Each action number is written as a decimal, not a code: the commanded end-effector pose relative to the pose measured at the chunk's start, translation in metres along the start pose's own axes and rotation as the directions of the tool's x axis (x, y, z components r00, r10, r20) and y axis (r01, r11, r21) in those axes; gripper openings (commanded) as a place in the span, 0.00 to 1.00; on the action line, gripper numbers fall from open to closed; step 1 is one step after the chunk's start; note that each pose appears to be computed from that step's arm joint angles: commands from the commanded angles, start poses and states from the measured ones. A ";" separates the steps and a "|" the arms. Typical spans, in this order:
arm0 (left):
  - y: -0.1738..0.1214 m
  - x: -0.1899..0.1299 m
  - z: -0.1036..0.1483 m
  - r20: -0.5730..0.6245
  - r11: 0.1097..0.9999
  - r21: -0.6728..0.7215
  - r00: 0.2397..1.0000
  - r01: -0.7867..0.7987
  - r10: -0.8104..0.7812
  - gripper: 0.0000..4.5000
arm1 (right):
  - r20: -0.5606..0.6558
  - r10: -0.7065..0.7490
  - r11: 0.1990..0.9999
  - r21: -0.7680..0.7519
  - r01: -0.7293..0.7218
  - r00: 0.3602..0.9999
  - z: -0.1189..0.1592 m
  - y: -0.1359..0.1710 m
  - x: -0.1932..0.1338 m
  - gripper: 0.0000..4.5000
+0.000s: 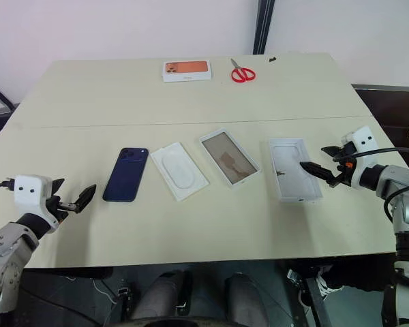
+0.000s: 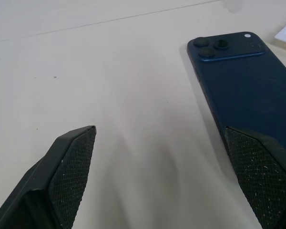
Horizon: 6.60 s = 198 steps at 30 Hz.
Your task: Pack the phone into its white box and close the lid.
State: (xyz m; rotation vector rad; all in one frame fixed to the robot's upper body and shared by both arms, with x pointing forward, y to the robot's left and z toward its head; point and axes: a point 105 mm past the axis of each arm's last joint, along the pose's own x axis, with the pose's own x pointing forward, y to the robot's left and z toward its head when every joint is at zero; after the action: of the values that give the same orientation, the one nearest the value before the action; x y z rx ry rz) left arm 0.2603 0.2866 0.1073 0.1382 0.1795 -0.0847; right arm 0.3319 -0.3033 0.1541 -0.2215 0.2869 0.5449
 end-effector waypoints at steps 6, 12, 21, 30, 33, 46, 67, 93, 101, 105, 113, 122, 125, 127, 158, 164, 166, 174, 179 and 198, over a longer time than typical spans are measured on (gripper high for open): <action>-0.007 -0.006 0.018 0.055 1.000 0.013 0.998 -0.013 0.012 1.00 | 0.031 0.050 0.997 -0.064 -0.048 0.998 0.019 0.007 0.009 0.99; -0.036 0.001 0.031 0.088 0.996 -0.005 0.992 0.088 -0.087 1.00 | 0.055 0.158 0.981 -0.126 -0.151 0.986 0.034 0.038 0.023 0.99; -0.124 0.026 0.047 0.082 0.911 -0.071 0.913 0.406 -0.400 1.00 | 0.066 0.321 0.919 -0.262 -0.294 0.945 0.050 0.102 0.040 0.99; -0.152 0.044 0.043 -0.022 0.838 -0.379 0.901 0.394 -0.433 1.00 | 0.062 0.449 0.833 -0.390 -0.392 0.891 0.058 0.161 0.050 0.99; -0.158 0.046 0.038 -0.086 0.821 -0.441 0.893 0.363 -0.442 1.00 | 0.071 0.458 0.828 -0.398 -0.396 0.886 0.060 0.161 0.051 0.99; -0.182 0.058 0.032 -0.178 0.699 -0.673 0.864 0.242 -0.471 1.00 | 0.066 0.479 0.812 -0.412 -0.413 0.876 0.049 0.162 0.061 0.99; -0.151 0.064 0.053 -0.061 0.603 -0.765 0.907 0.225 -0.416 0.01 | 0.088 0.461 0.824 -0.411 -0.389 0.883 0.057 0.164 0.057 1.00; -0.240 0.083 0.097 0.033 0.406 -0.835 0.771 0.371 -0.636 0.01 | 0.011 0.349 0.849 -0.428 -0.311 0.937 0.048 0.124 0.051 1.00; -0.182 0.083 0.100 0.056 0.483 -0.790 0.829 0.378 -0.557 0.01 | -0.159 0.421 0.755 -0.485 -0.442 0.893 0.016 0.131 0.060 1.00; -0.159 0.077 0.095 0.018 0.572 -0.724 0.840 0.385 -0.543 0.01 | -0.192 0.437 0.719 -0.512 -0.469 0.879 0.013 0.128 0.068 1.00; -0.127 0.073 0.083 -0.055 0.699 -0.597 0.850 0.393 -0.524 0.01 | -0.241 0.473 0.669 -0.528 -0.523 0.847 0.007 0.126 0.078 1.00; -0.124 0.068 0.083 -0.055 0.696 -0.571 0.826 0.435 -0.561 0.00 | -0.236 0.546 0.650 -0.486 -0.584 0.804 0.012 0.144 0.082 0.10; -0.114 0.069 0.088 -0.011 0.669 -0.609 0.838 0.427 -0.545 0.00 | -0.198 0.586 0.652 -0.462 -0.602 0.786 0.020 0.158 0.081 0.01; -0.108 0.068 0.092 0.013 0.657 -0.622 0.844 0.426 -0.536 0.00 | -0.173 0.603 0.655 -0.450 -0.607 0.779 0.025 0.168 0.081 0.01; -0.170 0.078 0.098 0.019 0.492 -0.738 0.743 0.462 -0.670 0.00 | -0.095 0.633 0.614 -0.542 -0.573 0.768 0.055 0.206 0.076 0.74; -0.190 0.085 0.091 -0.083 0.537 -0.718 0.712 0.442 -0.698 0.00 | -0.078 0.541 0.685 -0.537 -0.493 0.837 0.056 0.180 0.070 0.74; -0.195 0.085 0.089 -0.115 0.559 -0.699 0.701 0.447 -0.704 0.00 | -0.070 0.518 0.701 -0.536 -0.470 0.852 0.057 0.174 0.070 0.74; -0.199 0.083 0.084 -0.159 0.590 -0.660 0.681 0.465 -0.714 0.07 | -0.054 0.468 0.729 -0.540 -0.420 0.882 0.058 0.162 0.072 0.75; -0.195 0.078 0.087 -0.149 0.598 -0.632 0.680 0.493 -0.718 0.51 | -0.032 0.439 0.743 -0.548 -0.383 0.898 0.062 0.155 0.078 0.75; -0.106 0.054 0.083 0.051 0.823 0.096 0.823 0.560 -0.566 0.71 | 0.008 0.329 0.865 -0.403 -0.298 0.944 0.081 0.170 0.139 0.01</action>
State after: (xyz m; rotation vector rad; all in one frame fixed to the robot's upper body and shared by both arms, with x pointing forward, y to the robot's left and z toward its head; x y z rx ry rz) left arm 0.3225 0.1725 0.1528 0.0693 0.2234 -0.6372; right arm 0.3663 -0.0773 0.1571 -0.5339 0.1503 0.9605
